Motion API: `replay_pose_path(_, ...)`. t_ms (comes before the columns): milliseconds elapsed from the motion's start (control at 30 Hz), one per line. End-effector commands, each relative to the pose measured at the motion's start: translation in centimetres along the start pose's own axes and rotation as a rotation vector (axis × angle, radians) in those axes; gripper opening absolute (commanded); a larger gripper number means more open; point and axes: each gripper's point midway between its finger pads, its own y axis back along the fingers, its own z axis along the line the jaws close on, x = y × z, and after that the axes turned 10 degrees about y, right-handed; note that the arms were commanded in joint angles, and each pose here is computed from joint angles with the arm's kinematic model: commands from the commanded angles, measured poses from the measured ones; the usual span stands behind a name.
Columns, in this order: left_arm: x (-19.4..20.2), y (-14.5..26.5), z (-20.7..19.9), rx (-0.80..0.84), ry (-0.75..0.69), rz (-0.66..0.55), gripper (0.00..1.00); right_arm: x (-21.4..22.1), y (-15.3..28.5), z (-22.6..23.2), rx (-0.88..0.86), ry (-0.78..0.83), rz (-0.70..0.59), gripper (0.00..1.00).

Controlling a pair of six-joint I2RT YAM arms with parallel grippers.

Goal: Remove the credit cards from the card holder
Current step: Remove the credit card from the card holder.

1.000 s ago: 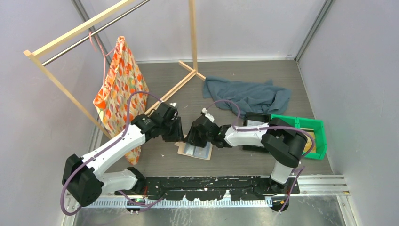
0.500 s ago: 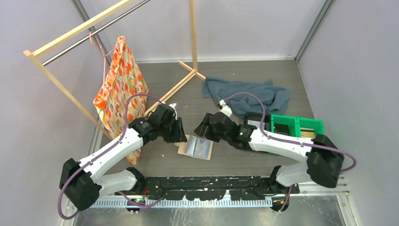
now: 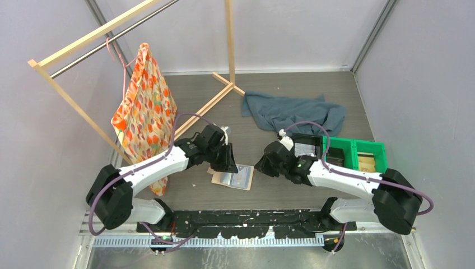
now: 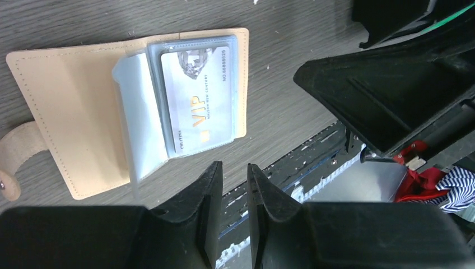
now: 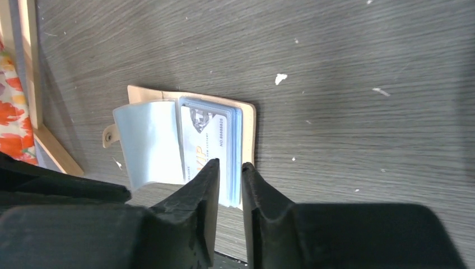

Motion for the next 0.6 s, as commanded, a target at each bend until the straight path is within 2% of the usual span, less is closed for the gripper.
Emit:
replay_pose_path(0, -0.9, -0.6, -1.6, 0.061, -0.018, -0.025, 0.24, 0.3, -0.8, 2.0, -0.067, -0.021, 0.029, 0.20)
replay_pose_path(67, -1.3, -0.7, -1.1, 0.037, -0.020, -0.047, 0.24, 0.4, -1.1, 2.6, -0.079, -0.017, 0.043, 0.16)
replay_pose_path(200, -1.4, -1.2, 1.1, -0.054, -0.030, -0.056, 0.24, 0.9, -1.9, 3.4, -0.100, -0.014, 0.075, 0.15)
replay_pose_path(267, -1.3, -1.4, 2.4, -0.095, -0.026, -0.030, 0.24, 1.2, -2.3, 3.6, -0.105, -0.019, 0.087, 0.15)
replay_pose_path(367, -0.4, -1.8, 3.8, -0.121, 0.005, 0.078, 0.23, 1.6, -2.8, 3.7, -0.118, -0.036, 0.099, 0.15)
replay_pose_path(567, -0.4, -1.9, 4.4, -0.113, 0.018, 0.062, 0.28, 2.2, -3.1, 3.6, -0.123, -0.045, 0.115, 0.15)
